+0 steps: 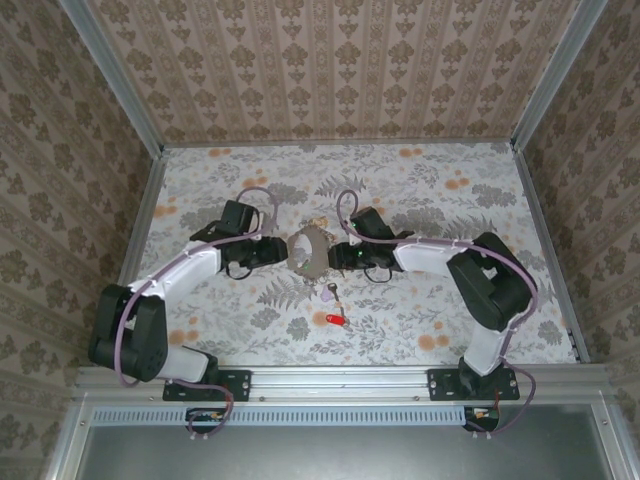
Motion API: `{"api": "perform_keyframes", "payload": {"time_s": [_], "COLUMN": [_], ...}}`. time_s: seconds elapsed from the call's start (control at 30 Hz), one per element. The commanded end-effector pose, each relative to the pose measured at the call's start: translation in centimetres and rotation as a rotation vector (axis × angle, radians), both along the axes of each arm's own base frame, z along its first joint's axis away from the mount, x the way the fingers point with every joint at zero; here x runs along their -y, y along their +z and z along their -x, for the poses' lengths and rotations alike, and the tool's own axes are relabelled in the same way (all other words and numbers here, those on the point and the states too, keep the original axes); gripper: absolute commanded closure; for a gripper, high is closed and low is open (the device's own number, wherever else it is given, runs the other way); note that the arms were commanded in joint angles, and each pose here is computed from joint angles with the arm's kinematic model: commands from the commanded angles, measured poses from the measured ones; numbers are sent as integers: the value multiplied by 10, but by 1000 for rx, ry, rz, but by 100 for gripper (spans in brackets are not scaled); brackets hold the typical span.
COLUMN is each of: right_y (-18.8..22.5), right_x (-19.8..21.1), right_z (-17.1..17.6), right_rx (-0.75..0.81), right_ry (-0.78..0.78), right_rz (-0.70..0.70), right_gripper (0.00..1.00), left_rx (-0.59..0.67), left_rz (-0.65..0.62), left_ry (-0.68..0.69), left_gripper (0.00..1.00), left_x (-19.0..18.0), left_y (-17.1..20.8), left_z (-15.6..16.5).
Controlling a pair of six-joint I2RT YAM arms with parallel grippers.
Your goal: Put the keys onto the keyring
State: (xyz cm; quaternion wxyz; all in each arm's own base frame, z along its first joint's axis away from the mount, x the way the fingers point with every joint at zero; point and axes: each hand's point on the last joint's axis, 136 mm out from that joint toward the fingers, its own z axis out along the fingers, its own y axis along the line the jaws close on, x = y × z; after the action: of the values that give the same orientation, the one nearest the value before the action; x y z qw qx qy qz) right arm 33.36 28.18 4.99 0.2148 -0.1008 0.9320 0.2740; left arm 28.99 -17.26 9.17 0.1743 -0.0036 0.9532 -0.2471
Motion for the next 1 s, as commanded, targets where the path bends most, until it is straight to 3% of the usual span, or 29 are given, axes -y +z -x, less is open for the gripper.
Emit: {"api": "perform_keyframes", "payload": {"time_s": [0.0, 0.17, 0.27, 0.43, 0.7, 0.97], "right_y": [21, 29, 28, 10, -6, -24], "right_x": [13, -28, -46, -48, -67, -61], "right_z": [11, 40, 45, 38, 44, 49], "right_rx": [128, 127, 97, 1, -71, -80], "right_ry": [147, 291, 261, 162, 204, 243], "right_rz": [163, 158, 176, 257, 293, 389], "right_gripper": [61, 70, 61, 60, 67, 67], "left_rx": [-30, -31, -29, -34, -45, -56], "left_rz": [-9, -30, -38, -41, -31, -13], "left_ry": [6, 85, 136, 205, 220, 229], "left_gripper": [49, 48, 49, 49, 51, 52], "left_x": [-18, -51, -66, -79, -80, -79], "left_y": [4, 8, 7, 2, -3, -12], "left_z": [14, 20, 22, 24, 26, 32]}}
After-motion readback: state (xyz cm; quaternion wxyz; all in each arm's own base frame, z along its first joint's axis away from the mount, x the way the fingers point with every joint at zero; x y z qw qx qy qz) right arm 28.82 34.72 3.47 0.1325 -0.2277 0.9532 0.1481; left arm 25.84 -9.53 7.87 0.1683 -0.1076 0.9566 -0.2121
